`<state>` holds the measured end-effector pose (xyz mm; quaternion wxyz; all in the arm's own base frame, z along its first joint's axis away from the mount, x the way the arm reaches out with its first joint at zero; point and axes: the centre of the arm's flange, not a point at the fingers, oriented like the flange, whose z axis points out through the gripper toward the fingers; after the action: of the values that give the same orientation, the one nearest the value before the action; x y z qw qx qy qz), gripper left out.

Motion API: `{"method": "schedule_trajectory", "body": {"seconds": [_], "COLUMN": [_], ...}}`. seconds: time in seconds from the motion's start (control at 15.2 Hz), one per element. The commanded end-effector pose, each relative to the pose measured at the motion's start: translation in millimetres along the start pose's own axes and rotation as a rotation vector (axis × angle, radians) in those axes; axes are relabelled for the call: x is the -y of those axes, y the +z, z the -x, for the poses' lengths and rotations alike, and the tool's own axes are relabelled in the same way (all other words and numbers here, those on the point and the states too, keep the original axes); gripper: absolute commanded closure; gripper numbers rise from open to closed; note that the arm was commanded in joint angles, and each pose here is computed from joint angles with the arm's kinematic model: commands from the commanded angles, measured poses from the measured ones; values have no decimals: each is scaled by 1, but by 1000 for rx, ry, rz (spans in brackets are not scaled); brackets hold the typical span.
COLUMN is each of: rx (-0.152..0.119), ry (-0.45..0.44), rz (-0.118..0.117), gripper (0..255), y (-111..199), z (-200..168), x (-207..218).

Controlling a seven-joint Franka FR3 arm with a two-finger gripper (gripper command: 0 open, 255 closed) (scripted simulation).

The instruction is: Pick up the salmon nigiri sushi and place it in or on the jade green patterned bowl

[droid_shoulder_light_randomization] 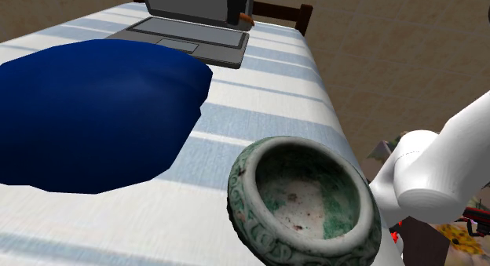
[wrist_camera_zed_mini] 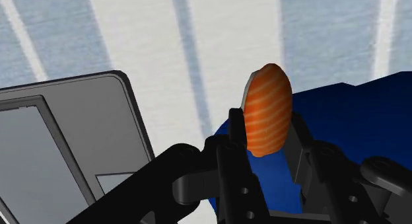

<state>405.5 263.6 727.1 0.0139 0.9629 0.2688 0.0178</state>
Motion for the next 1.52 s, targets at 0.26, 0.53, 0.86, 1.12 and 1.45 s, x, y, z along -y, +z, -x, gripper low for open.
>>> {"method": "schedule_trajectory", "body": {"seconds": [0.26,0.53,0.86,1.12,1.45], "rx": [1,1,1,1,1], "ry": [1,1,1,1,1], "rz": [1,1,1,1,1], "gripper": [255,255,255,255,255], "y": [-8,-13,-18,-22,-21], "z": [50,81,120,151,182], "x": [63,106,159,201,243]}}
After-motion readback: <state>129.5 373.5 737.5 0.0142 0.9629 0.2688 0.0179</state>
